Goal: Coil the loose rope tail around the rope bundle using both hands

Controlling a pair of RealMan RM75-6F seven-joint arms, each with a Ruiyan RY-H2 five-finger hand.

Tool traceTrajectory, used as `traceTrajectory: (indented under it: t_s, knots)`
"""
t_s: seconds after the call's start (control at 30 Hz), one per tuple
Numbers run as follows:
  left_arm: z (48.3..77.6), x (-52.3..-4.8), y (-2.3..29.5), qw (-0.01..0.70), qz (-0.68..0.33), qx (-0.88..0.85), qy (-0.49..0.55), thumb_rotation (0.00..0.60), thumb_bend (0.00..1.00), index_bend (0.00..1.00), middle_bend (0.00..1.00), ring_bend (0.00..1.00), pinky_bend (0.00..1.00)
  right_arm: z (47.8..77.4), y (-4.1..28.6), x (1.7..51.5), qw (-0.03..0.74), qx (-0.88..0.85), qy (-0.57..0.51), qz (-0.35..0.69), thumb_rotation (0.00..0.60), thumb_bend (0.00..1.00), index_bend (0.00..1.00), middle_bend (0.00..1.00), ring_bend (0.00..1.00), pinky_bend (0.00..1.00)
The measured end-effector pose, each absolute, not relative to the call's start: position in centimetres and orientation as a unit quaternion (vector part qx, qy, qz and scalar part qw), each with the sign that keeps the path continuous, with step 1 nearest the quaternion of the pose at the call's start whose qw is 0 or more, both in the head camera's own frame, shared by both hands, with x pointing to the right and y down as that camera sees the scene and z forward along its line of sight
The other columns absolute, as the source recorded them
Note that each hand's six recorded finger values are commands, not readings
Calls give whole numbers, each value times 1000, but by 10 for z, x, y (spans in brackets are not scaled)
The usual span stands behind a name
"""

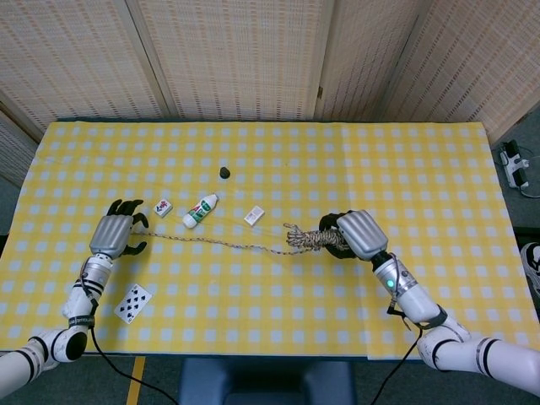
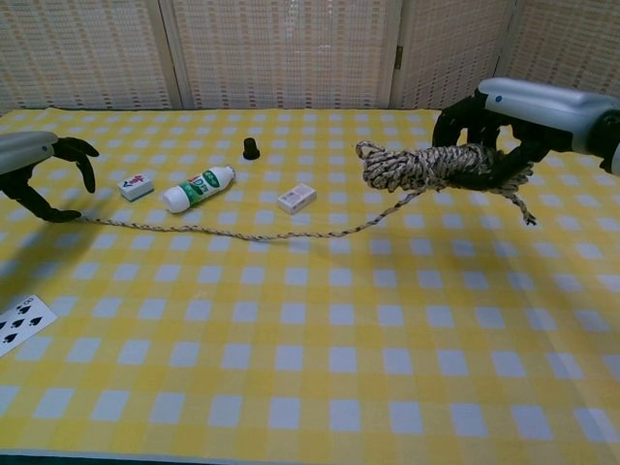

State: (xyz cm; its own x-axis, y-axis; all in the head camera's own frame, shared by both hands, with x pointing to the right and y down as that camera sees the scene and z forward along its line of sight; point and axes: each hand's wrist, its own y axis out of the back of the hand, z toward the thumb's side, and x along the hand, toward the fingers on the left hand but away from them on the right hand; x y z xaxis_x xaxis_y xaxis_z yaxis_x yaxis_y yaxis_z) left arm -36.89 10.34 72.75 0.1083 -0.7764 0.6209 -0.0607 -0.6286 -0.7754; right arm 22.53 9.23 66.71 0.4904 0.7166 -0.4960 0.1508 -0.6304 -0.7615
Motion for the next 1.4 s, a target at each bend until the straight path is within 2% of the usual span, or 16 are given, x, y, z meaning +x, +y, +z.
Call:
traceTrajectory:
  t_s: [0.33, 0.67, 1.4]
  knots:
    - [753, -365, 96, 296, -610, -674, 295, 600, 359, 519, 144, 87, 0, 670, 89, 227, 331, -793, -272, 434, 600, 630, 611, 503, 575, 515]
    - [770, -371, 98, 289, -621, -668, 292, 600, 404, 529, 144, 86, 0, 672, 89, 227, 330, -790, -272, 440, 600, 630, 611, 503, 577, 515]
    - [779, -372, 101, 281, -619, -671, 296, 600, 451, 602, 146, 89, 0, 676, 90, 228, 326, -784, -274, 451, 600, 631, 611, 503, 572, 515]
